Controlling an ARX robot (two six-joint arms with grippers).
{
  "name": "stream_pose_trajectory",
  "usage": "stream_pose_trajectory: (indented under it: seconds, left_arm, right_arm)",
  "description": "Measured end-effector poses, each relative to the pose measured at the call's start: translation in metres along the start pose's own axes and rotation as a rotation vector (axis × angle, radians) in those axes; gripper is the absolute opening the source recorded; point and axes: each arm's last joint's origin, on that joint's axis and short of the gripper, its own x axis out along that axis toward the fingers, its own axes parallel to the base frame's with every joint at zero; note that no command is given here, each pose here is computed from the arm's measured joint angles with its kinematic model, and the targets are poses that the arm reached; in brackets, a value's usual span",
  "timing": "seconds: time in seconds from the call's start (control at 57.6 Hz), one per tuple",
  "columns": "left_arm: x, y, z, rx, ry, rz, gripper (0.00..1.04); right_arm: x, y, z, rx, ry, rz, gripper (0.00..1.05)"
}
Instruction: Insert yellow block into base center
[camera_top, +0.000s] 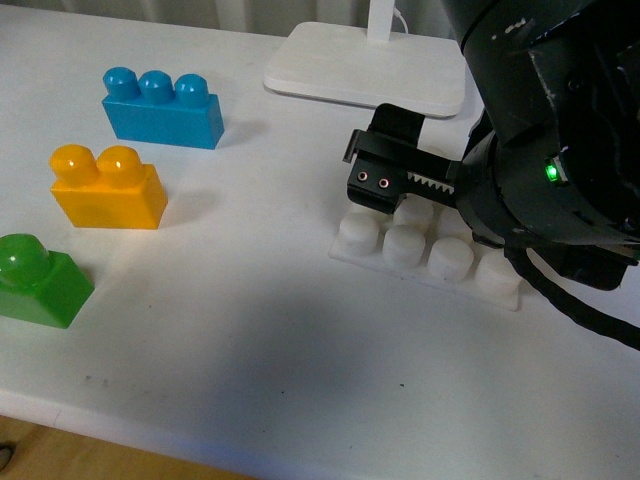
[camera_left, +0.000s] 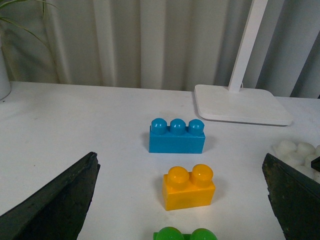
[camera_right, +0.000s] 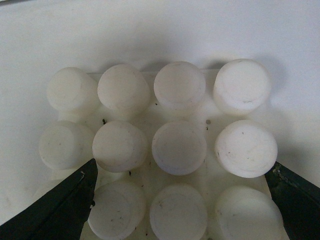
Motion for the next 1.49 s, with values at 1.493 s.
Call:
stream_pose_trajectory:
  seconds: [1.493]
  left_arm:
    - [0.0, 0.0, 0.0, 0.0, 0.0, 0.0, 0.98]
  right_arm:
    - [-0.176, -0.171, 0.056, 0.023, -0.537, 0.209, 0.96]
